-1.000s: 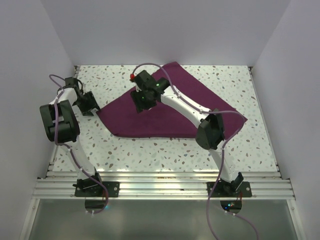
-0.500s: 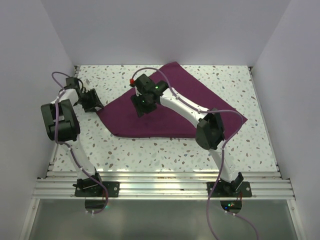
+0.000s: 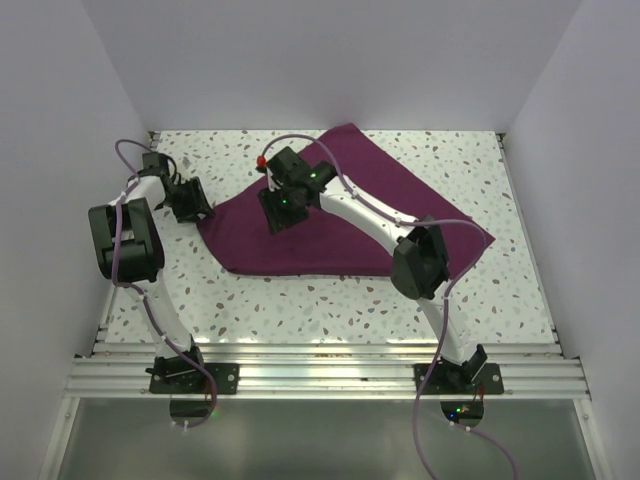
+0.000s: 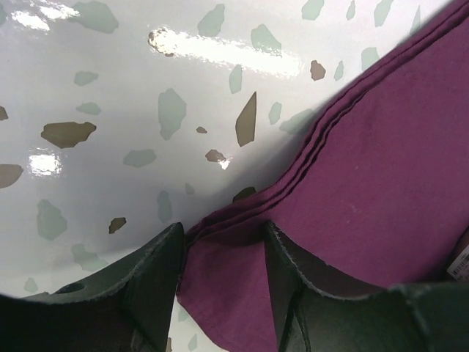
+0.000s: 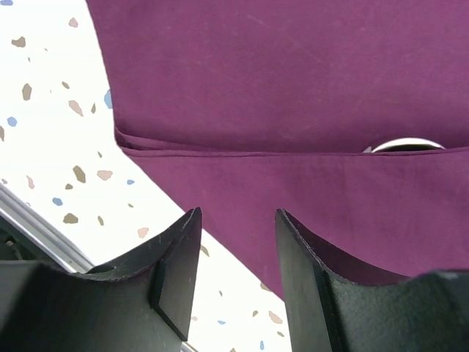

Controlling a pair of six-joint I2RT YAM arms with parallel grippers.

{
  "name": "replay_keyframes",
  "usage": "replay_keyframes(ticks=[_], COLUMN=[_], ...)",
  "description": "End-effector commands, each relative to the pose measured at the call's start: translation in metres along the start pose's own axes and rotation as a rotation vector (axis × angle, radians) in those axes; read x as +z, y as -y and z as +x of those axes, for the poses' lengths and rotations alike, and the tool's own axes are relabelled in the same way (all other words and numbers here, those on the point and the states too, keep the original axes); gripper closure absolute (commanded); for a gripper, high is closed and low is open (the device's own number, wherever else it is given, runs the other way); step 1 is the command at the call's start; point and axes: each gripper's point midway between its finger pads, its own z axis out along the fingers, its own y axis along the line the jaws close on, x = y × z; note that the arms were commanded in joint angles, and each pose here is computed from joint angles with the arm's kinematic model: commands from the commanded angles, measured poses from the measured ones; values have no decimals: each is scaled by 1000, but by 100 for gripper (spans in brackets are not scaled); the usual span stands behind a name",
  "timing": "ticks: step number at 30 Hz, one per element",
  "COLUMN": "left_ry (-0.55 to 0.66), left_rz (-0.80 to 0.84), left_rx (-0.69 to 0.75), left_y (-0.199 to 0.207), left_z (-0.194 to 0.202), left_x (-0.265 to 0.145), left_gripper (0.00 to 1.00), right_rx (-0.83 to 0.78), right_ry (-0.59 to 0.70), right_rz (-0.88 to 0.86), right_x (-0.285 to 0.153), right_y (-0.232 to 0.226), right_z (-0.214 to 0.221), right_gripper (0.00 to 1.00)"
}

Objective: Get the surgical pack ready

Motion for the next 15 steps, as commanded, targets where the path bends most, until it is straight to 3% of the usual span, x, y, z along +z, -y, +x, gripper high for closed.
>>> replay_keyframes(ticks=[1,7,15], left_ry=[-193,-202,-219], left_rz=[-40,7,-57], left_rx=[-34,-41,-32], left_y=[-15,-4,-10], left_z=[54,53,61], left_x=[15,9,3], left_gripper=[48,45,39], right_rx=[6,2,0], right_ry=[34,-5,-20], right_rz=[-72,-95,-93], right_x=[-1,11,17], right_y=[-22,-35,-36], right_z=[-11,1,9], right_gripper=[52,52,52])
